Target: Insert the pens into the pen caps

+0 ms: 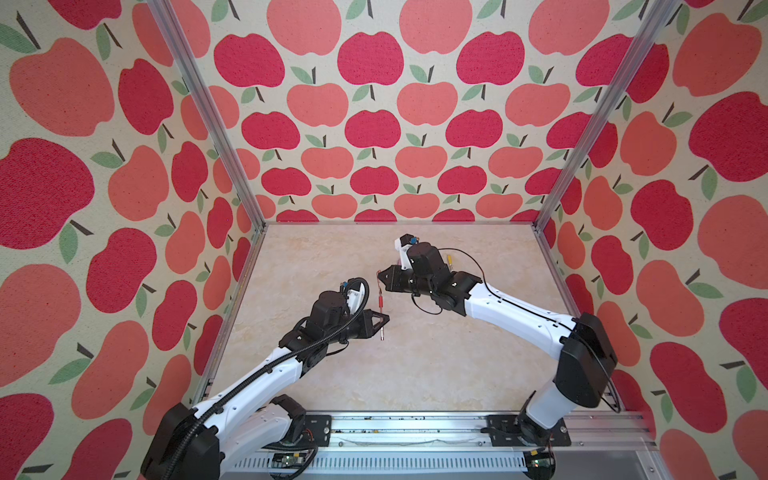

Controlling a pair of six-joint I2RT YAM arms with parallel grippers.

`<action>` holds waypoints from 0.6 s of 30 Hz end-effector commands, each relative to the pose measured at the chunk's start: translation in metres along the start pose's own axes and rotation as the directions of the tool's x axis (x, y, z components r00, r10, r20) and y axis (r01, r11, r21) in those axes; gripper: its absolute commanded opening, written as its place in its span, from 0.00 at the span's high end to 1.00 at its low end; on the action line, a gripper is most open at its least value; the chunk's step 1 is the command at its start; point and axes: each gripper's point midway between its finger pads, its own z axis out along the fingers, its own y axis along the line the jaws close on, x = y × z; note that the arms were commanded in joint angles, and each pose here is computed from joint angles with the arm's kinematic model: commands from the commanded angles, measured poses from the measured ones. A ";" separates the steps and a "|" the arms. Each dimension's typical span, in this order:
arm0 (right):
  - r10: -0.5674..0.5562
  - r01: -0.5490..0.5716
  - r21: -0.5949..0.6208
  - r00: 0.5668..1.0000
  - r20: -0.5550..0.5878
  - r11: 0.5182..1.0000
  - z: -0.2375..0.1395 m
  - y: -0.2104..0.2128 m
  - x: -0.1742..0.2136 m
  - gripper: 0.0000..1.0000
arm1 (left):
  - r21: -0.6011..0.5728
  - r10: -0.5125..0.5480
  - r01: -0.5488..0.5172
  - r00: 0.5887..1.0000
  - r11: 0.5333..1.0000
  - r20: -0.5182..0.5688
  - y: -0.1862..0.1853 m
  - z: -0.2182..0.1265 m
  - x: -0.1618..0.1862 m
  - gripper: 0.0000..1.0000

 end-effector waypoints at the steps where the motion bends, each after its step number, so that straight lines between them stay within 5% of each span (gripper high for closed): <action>1: 0.003 -0.002 -0.037 1.000 0.024 0.999 -0.013 0.013 -0.004 0.95 | 0.021 0.045 -0.047 0.997 0.999 0.066 -0.011 -0.004 -0.019 1.00; 18: -0.008 0.008 -0.051 1.000 0.016 0.999 -0.012 0.023 0.006 0.96 | 0.012 0.040 -0.041 0.995 0.999 0.086 -0.007 -0.008 -0.020 1.00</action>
